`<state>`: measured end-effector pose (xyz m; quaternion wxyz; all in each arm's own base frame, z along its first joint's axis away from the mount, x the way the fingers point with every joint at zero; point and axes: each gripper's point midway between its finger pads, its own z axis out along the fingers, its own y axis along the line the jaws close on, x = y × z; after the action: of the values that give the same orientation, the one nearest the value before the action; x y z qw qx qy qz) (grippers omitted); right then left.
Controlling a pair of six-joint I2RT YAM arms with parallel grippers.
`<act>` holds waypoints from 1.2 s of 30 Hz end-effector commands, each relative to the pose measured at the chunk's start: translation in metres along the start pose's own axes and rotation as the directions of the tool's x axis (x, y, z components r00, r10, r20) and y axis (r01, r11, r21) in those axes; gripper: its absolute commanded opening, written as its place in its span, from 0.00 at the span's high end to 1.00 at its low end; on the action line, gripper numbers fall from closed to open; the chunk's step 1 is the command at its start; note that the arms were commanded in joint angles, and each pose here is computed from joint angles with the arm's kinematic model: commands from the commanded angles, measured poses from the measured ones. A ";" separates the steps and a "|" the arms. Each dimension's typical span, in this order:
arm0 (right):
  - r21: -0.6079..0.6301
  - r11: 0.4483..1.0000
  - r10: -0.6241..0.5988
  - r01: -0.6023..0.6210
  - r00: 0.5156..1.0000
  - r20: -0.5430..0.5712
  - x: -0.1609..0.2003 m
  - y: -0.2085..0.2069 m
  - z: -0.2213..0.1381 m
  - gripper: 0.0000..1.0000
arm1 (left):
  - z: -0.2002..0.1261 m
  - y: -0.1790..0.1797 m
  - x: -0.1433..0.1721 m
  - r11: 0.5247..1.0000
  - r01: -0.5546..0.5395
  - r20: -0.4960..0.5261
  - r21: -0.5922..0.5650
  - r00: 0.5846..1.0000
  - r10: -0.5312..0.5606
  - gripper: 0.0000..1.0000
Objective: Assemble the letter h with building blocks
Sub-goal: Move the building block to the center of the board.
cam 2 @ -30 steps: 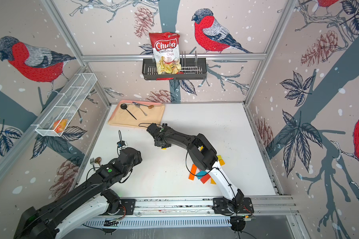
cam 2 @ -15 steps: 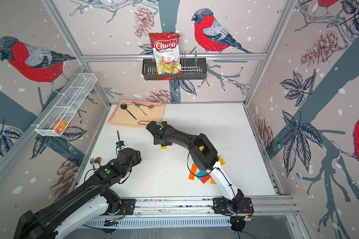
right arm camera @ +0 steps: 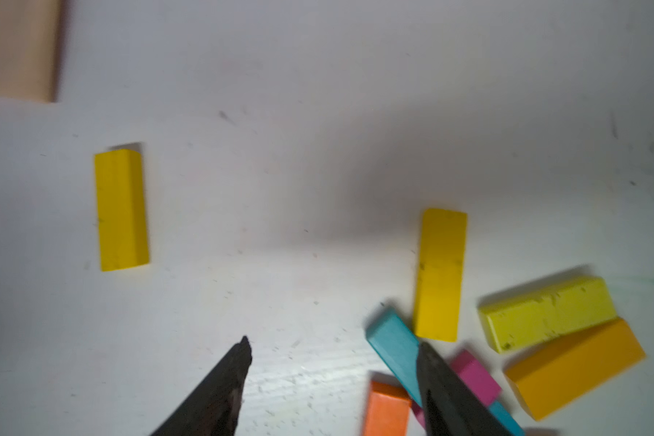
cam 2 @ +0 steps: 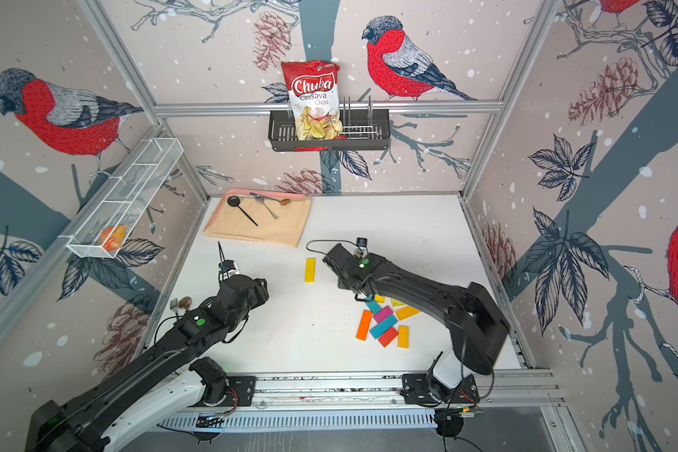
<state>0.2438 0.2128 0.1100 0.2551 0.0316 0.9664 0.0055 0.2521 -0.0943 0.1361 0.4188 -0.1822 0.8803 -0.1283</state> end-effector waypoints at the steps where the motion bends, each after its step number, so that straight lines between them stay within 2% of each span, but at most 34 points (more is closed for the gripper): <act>1: 0.046 0.993 0.113 -0.112 0.994 -0.011 0.025 -0.046 -0.002 0.31 | 0.000 -0.004 -0.004 1.000 -0.023 0.006 0.005 1.000 0.023 0.41; 3: 0.002 0.990 0.139 -0.139 0.990 -0.029 0.036 -0.056 0.002 0.31 | 0.002 -0.005 -0.004 1.000 -0.027 0.003 0.003 1.000 0.027 0.41; 6: -0.124 0.983 0.126 -0.132 0.990 -0.055 0.039 -0.048 0.007 0.32 | 0.006 -0.004 0.000 1.000 -0.024 -0.013 -0.004 1.000 0.024 0.41; 13: -0.169 0.983 0.056 -0.076 0.991 -0.119 0.032 -0.046 0.025 0.41 | 0.007 0.002 0.008 1.000 -0.001 -0.027 -0.010 1.000 0.000 0.42; 17: -0.190 0.981 0.000 -0.032 0.986 -0.168 0.041 -0.034 0.039 0.43 | 0.009 0.004 0.011 1.000 0.015 -0.037 -0.015 0.999 -0.016 0.42; 27: -0.121 0.992 -0.065 0.039 0.972 -0.224 0.059 -0.034 0.069 0.46 | 0.010 0.002 0.009 1.000 0.029 -0.042 -0.006 0.999 -0.029 0.42; 31: -0.100 0.993 -0.085 0.063 0.967 -0.239 0.063 -0.035 0.077 0.51 | 0.010 0.002 0.008 0.999 0.034 -0.041 -0.003 0.999 -0.034 0.42; 36: -0.070 0.993 -0.105 0.091 0.967 -0.232 0.059 -0.035 0.083 0.62 | 0.010 0.003 0.008 0.999 0.038 -0.042 -0.002 0.998 -0.038 0.42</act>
<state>0.2373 0.1843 0.0143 0.1555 -0.0117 0.9870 0.0383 0.2518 -0.0954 0.1191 0.3908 -0.1946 0.8896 -0.1339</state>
